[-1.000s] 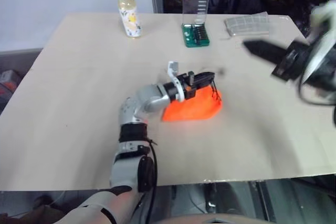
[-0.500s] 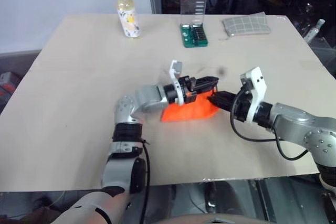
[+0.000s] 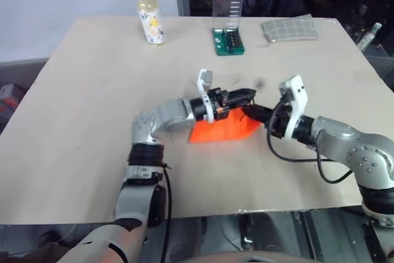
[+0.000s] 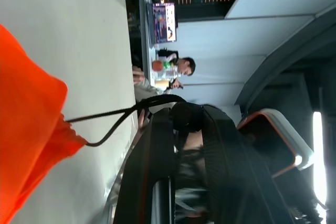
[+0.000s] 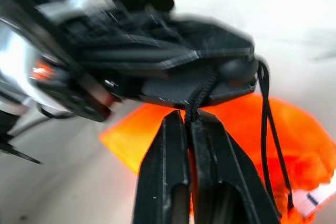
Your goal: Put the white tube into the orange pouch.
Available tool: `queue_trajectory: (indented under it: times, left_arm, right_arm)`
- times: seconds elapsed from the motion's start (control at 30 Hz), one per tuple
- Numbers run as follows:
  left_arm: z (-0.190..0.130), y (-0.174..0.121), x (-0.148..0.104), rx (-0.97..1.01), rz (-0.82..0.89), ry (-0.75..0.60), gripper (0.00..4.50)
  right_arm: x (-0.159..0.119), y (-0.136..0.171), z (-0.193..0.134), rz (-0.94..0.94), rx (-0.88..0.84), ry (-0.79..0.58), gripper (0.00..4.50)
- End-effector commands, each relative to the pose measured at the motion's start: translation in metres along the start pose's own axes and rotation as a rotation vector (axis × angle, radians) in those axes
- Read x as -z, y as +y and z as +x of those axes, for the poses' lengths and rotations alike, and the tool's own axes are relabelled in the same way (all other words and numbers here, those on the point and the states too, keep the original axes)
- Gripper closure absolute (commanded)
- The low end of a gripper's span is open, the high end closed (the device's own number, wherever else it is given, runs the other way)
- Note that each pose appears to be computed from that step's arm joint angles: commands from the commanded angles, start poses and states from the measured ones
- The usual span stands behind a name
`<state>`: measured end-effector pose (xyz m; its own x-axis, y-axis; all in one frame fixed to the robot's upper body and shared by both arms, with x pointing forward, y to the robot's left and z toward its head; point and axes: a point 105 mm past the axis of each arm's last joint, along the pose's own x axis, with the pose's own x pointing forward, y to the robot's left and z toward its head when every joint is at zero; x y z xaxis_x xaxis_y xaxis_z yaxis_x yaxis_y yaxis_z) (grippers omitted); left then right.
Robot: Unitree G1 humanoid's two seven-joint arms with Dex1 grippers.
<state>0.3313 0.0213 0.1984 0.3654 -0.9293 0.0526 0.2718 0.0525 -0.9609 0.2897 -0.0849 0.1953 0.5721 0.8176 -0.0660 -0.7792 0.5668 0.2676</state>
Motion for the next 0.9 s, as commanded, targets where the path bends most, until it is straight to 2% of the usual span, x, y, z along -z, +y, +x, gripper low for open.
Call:
queue_trajectory:
  times: [0.03,0.13,0.23,0.37,0.47,0.57,0.63,0.77,0.9]
  left_arm:
    - [0.004,-0.01,-0.003,0.02,0.018,-0.007,4.28]
    - [0.006,-0.005,-0.007,-0.01,-0.014,-0.031,4.28]
    - [0.01,0.003,-0.015,-0.058,-0.054,-0.074,4.28]
    - [0.014,0.01,-0.032,-0.109,-0.093,-0.157,4.28]
    - [0.016,0.01,-0.059,-0.149,-0.072,-0.251,4.28]
    - [0.016,0.0,-0.082,-0.147,-0.009,-0.302,4.28]
    - [0.02,-0.002,-0.084,-0.156,0.063,-0.28,4.28]
    - [0.041,0.027,-0.049,-0.238,0.17,-0.103,4.28]
    - [0.053,0.054,-0.024,-0.264,0.217,-0.012,4.28]
  right_arm:
    - [-0.073,0.031,-0.022,-0.041,-0.161,-0.304,4.47]
    - [-0.112,0.035,-0.035,-0.075,-0.182,-0.44,4.47]
    - [-0.137,0.04,-0.042,-0.117,-0.194,-0.509,4.47]
    - [-0.159,0.045,-0.047,-0.168,-0.204,-0.555,4.47]
    - [-0.172,0.048,-0.052,-0.201,-0.208,-0.582,4.47]
    - [-0.174,0.045,-0.056,-0.22,-0.19,-0.571,4.47]
    - [-0.163,0.035,-0.058,-0.222,-0.141,-0.523,4.47]
    - [-0.104,-0.01,-0.065,-0.183,0.072,-0.341,4.47]
    - [-0.058,-0.039,-0.067,-0.177,0.198,-0.214,4.47]
